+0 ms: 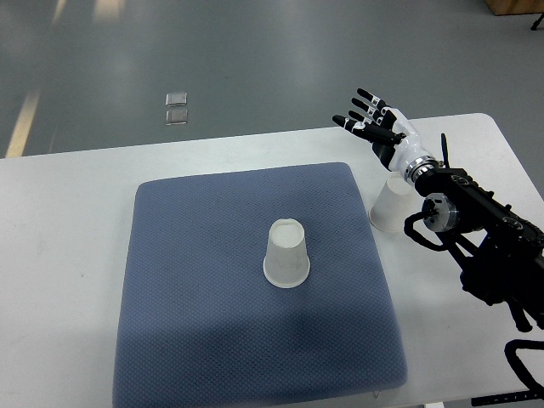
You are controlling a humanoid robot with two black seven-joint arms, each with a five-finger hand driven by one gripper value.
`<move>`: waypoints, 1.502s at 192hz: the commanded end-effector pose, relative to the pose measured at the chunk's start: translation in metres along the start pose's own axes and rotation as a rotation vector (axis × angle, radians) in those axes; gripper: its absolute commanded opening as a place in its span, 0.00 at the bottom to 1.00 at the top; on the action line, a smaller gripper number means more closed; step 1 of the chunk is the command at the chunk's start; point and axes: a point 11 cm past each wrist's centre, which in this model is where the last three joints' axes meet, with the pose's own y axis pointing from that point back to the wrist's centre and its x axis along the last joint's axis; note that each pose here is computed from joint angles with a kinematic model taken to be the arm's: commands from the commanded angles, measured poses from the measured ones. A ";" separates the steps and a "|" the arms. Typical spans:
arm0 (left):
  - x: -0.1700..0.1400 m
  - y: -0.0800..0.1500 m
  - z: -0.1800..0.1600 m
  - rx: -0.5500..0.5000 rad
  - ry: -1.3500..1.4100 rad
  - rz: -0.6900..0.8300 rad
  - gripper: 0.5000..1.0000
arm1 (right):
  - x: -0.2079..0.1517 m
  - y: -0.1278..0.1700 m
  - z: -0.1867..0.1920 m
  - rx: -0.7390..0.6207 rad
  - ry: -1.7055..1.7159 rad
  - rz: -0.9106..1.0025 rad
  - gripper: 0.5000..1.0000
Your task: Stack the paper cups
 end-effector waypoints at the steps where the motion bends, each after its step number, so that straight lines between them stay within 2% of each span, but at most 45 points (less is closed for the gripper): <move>1: -0.002 0.000 0.000 0.000 -0.002 -0.006 1.00 | 0.001 0.000 -0.001 0.004 0.000 0.001 0.86; 109: 0.000 0.000 0.000 0.000 -0.002 -0.001 1.00 | 0.001 -0.001 -0.007 0.015 -0.001 -0.013 0.86; 132: 0.000 0.000 0.000 0.000 0.000 -0.002 1.00 | 0.014 0.001 -0.016 0.026 0.030 -0.003 0.86; 168: 0.000 0.000 0.000 0.000 0.000 -0.002 1.00 | 0.036 0.003 -0.052 0.063 0.128 -0.038 0.86; 213: 0.000 0.000 0.000 0.000 -0.002 -0.001 1.00 | 0.062 0.018 -0.088 0.030 0.504 -0.191 0.85; 262: 0.000 0.000 0.000 0.000 0.000 -0.002 1.00 | 0.065 0.045 -0.112 -0.084 0.954 -0.417 0.85; 288: 0.000 0.000 0.000 0.000 0.000 -0.002 1.00 | 0.062 0.059 -0.111 -0.168 1.181 -0.517 0.85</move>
